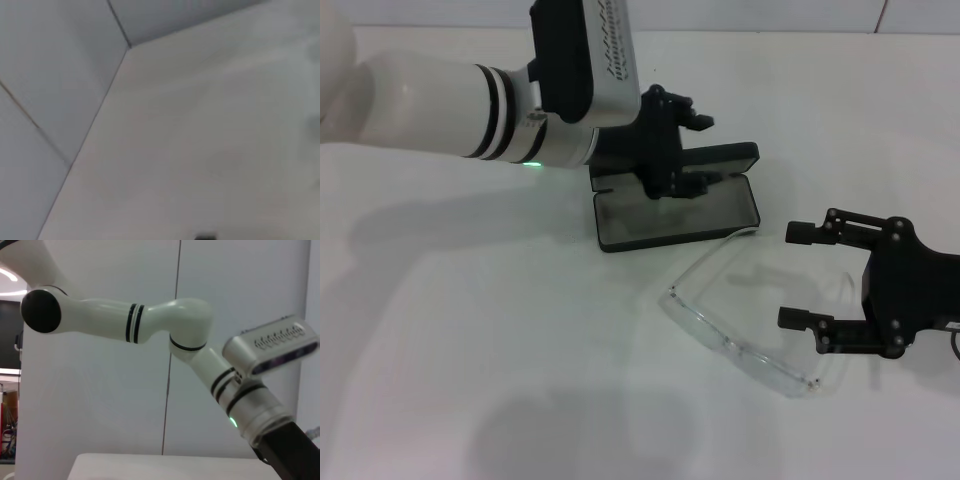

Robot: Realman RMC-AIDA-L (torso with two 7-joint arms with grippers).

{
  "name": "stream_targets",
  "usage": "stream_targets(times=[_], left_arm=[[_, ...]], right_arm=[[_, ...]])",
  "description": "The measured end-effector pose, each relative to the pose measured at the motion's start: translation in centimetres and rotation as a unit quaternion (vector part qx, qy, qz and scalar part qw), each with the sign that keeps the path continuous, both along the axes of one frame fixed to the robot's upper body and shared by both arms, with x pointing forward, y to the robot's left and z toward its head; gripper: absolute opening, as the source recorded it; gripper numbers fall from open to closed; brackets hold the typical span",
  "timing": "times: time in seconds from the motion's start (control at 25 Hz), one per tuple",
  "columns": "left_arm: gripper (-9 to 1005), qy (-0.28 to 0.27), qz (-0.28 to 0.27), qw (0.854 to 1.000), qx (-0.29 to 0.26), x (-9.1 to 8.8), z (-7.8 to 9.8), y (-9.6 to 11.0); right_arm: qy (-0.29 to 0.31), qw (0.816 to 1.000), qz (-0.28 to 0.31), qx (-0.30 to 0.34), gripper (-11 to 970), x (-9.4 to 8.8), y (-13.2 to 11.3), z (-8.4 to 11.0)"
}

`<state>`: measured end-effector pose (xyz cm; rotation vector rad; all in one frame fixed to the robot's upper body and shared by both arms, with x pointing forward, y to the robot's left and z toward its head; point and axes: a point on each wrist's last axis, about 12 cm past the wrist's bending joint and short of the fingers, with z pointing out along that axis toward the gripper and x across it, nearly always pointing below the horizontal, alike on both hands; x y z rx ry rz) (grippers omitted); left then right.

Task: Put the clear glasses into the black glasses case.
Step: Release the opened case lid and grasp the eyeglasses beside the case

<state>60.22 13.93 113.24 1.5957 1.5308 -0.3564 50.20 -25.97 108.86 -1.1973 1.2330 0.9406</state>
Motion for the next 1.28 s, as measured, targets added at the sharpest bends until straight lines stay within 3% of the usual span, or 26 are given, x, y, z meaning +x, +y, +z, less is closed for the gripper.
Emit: stream_targets(times=[0.08,0.12,0.28,0.56,0.68,0.76,0.92,1.04,1.08,1.16,1.28], left_arm=[[452,0.010,-0.013,0.998,-0.059,-0.8,1.0,0.2],[492,0.010,-0.013,0.998,-0.059,-0.8,1.0,0.2],[632,0.013,-0.015,0.986,-0.164,-1.8,1.4,1.8],[656,0.058,0.014,0.942,-0.330,-4.0,-0.8,5.5],[658,0.079,0.064,0.914,-0.393,-4.6,-2.3,8.0],[659,0.083,0.089,0.906,-0.407,-4.7,-2.8,8.9],[662,0.088,0.134,0.893,-0.421,-5.3,-4.2,10.3],[664,0.088,0.148,0.891,-0.421,-5.8,-5.0,10.7],[665,0.089,0.153,0.891,-0.419,-6.1,-5.2,10.8],[666,0.090,0.153,0.891,-0.418,-6.1,-5.3,10.9],[676,0.092,0.154,0.892,-0.414,-6.3,-5.5,10.9]], right_arm=[[0.001,1.000,-0.002,-0.001,735,0.0,0.0,0.0],[0.001,1.000,-0.002,-0.001,734,0.0,0.0,0.0],[0.003,1.000,-0.006,-0.006,734,0.4,0.3,-0.1],[0.007,1.000,0.019,-0.002,732,0.5,0.9,0.6],[0.053,0.997,0.045,-0.023,731,1.4,1.6,2.7],[0.068,0.996,0.050,-0.034,731,1.7,1.7,3.4],[0.121,0.983,0.067,-0.121,730,1.9,2.8,6.3],[0.169,0.962,0.059,-0.208,729,2.1,4.4,8.4],[0.203,0.943,0.039,-0.260,729,2.4,5.9,9.6],[0.215,0.936,0.030,-0.278,710,2.6,6.4,10.0],[0.257,0.903,-0.012,-0.344,683,3.4,8.3,11.0]])
